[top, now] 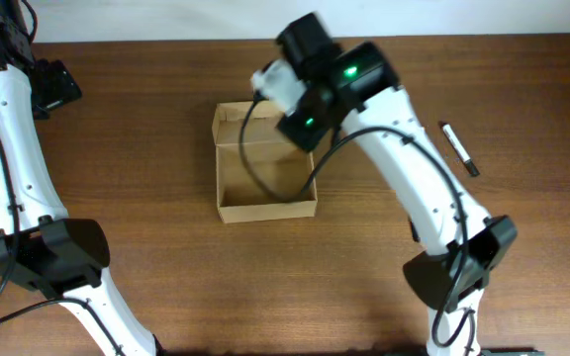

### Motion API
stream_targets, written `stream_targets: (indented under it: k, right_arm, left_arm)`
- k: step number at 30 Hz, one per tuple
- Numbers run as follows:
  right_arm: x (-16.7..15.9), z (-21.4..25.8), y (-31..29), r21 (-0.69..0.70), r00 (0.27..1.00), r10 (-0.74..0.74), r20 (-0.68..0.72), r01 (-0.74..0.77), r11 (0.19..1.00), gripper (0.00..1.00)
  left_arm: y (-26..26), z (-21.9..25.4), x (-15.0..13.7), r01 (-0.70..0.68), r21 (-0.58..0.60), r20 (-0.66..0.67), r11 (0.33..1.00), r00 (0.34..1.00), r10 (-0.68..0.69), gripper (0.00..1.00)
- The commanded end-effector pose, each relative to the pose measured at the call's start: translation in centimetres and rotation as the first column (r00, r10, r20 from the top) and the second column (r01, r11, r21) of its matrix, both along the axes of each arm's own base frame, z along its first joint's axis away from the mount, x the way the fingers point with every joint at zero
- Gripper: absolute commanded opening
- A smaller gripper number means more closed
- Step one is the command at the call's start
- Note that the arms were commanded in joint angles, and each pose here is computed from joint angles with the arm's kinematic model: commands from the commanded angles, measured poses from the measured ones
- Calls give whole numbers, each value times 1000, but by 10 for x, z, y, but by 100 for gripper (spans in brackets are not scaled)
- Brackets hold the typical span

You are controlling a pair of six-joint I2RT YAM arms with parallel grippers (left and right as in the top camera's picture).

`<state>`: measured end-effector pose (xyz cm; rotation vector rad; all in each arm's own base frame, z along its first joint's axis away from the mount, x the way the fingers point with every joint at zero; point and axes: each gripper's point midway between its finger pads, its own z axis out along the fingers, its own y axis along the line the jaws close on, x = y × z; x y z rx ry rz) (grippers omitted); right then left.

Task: Pack container
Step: 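Carry the tape roll into the box and release it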

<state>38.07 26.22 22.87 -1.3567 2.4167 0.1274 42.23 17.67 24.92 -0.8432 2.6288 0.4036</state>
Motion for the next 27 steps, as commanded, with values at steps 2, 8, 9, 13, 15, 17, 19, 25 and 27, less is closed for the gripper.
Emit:
stream_targets:
  k: [2, 8, 9, 13, 15, 17, 19, 25, 27]
  right_arm:
    - [-26, -27, 43, -14, 969, 243, -48, -244, 970, 4]
    - [-36, -84, 65, -67, 942, 295, -160, -308, 949, 4]
    - [-36, -103, 66, -79, 936, 290, -200, -311, 947, 4]
    - [-37, -137, 68, -91, 920, 281, -273, -316, 945, 4]
    - [-38, -155, 67, -100, 911, 272, -311, -316, 943, 4]
    - [-43, -169, 70, -83, 896, 272, -351, -319, 944, 4]
    - [-46, -183, 73, -72, 885, 264, -384, -314, 947, 4]
    - [-44, -191, 68, -94, 892, 198, -406, -257, 962, 22]
    - [-42, -179, 68, -87, 903, 184, -389, -235, 968, 32]
  left_arm:
    - [1, -5, 0, 8, 2, -17, 1000, 1000, -8, 100]
    - [1, -5, 0, 8, 2, -17, 1000, 1000, -8, 100]
    - [1, -5, 0, 8, 2, -17, 1000, 1000, -8, 100]
    - [1, -5, 0, 8, 2, -17, 1000, 1000, -8, 100]
    - [1, -5, 0, 8, 2, -17, 1000, 1000, -8, 100]
    - [1, -5, 0, 8, 2, -17, 1000, 1000, -8, 100]
    - [1, -5, 0, 8, 2, -17, 1000, 1000, -8, 100]
    - [1, -5, 0, 8, 2, -17, 1000, 1000, -8, 100]
    - [1, -5, 0, 8, 2, -17, 1000, 1000, -8, 100]
